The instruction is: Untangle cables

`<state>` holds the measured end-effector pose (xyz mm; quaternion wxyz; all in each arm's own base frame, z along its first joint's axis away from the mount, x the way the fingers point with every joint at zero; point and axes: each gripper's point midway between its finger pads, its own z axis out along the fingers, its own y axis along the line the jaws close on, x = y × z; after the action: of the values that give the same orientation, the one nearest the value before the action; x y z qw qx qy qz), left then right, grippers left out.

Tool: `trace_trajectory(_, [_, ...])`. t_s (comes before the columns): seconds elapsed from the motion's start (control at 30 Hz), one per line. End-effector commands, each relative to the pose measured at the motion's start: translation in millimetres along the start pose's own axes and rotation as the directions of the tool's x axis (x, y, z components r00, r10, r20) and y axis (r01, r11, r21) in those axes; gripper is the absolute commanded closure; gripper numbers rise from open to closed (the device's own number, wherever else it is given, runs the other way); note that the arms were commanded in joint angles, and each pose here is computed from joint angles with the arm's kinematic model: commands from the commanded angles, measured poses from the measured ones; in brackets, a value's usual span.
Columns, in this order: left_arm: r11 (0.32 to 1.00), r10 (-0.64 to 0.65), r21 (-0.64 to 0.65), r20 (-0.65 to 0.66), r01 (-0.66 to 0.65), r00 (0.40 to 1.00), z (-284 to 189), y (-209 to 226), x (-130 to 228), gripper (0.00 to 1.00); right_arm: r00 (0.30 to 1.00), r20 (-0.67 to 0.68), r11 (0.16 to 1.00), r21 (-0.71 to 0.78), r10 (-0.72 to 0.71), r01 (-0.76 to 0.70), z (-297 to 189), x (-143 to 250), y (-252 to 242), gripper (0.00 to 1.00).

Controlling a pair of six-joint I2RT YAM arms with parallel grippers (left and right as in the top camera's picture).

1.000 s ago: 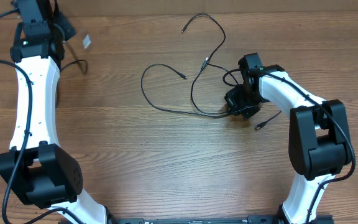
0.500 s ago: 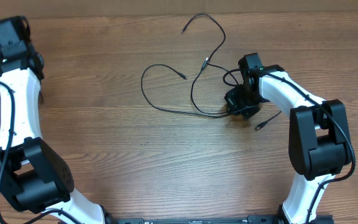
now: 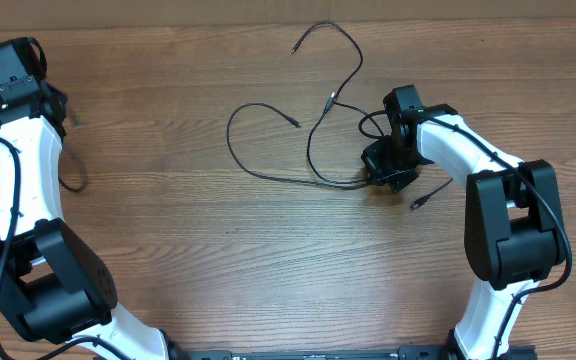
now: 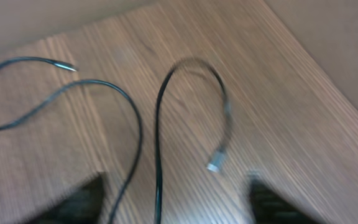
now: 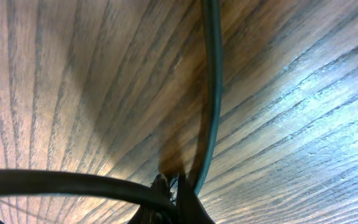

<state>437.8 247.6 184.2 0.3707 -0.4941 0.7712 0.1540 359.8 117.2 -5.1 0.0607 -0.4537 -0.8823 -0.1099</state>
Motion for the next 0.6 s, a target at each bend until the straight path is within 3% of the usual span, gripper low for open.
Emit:
trace_trajectory(0.0, [0.996, -0.006, 0.085, -0.053, 0.011, 0.999, -1.0, -15.4, 10.0, 0.04, 0.993, 0.106, 0.967, 0.246, 0.049, -0.074, 40.6, -26.9, -66.4, 0.96])
trace_trajectory(0.03, [0.995, -0.006, 0.102, -0.061, 0.013, 0.998, -1.4, -18.7, 11.1, 0.0, 0.993, 0.106, 0.967, 0.246, 0.049, -0.074, 40.6, -26.9, -66.4, 0.96])
trace_trajectory(0.2, [0.967, 0.008, 0.252, -0.14, 0.028, 0.99, -7.6, -45.7, 23.2, 0.0, 0.993, 0.108, 0.967, 0.242, 0.048, -0.073, 40.8, -27.4, -65.6, 0.94])
trace_trajectory(0.57, [0.815, 0.128, 0.573, -0.319, 0.084, 0.939, -49.5, -112.5, 63.9, 0.0, 0.993, 0.108, 0.968, 0.24, 0.048, -0.073, 40.9, -27.6, -65.0, 0.96])
